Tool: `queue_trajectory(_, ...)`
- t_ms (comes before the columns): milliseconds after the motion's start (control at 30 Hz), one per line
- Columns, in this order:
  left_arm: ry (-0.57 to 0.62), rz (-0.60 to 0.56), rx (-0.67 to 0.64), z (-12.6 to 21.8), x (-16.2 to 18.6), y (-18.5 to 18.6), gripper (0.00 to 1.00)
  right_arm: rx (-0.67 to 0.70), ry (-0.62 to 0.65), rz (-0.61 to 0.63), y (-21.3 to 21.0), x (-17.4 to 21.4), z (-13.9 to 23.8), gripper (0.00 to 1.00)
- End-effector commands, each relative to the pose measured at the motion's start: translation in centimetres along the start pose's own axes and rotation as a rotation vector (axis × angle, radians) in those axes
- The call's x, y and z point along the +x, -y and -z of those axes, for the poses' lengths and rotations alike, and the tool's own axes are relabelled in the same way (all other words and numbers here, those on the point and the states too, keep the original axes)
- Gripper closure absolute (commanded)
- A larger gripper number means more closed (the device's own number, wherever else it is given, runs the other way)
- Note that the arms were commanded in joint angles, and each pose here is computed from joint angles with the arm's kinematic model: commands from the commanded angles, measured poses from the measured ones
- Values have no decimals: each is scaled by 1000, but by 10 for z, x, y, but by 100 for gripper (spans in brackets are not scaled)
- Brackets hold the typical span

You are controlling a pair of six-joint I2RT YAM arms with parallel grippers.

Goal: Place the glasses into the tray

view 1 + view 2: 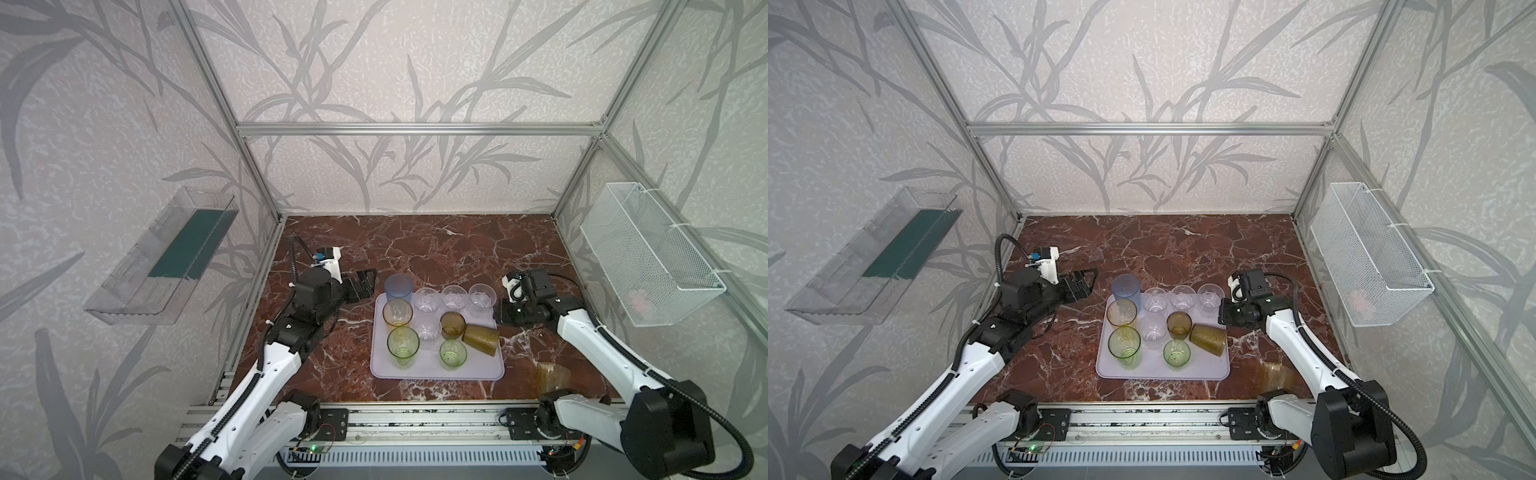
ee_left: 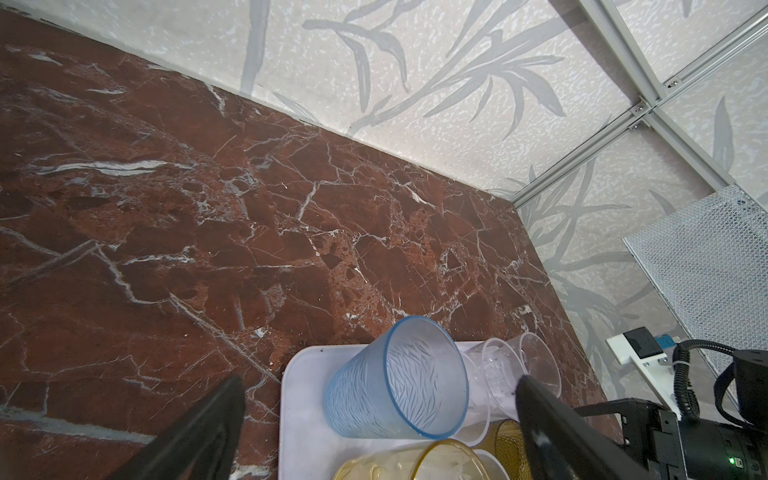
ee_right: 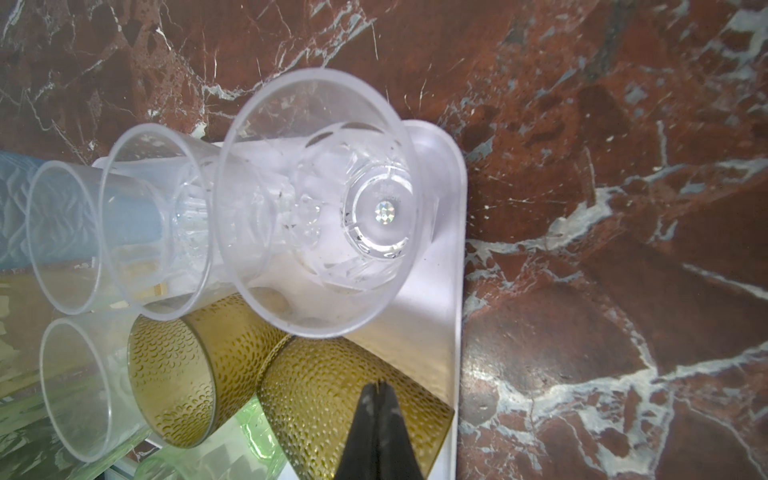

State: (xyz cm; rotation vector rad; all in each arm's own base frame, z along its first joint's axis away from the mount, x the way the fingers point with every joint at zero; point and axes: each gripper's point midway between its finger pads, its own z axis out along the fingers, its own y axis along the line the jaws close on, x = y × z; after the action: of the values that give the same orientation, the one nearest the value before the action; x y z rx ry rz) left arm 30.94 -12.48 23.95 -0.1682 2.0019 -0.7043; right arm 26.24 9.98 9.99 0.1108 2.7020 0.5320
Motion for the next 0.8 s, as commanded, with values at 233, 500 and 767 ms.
queue_trajectory(233, 13, -4, 3, 4, -1, 0, 1, 4, 69, -52, 1, 9, 26, 49)
queue_trajectory(500, 5, 5, 9, 1, 4, -1, 1, -50, 103, -158, 4, 33, 26, 48)
queue_trajectory(767, -9, 10, 14, -3, 6, -1, 1, -77, 97, -211, 11, 55, 15, 48)
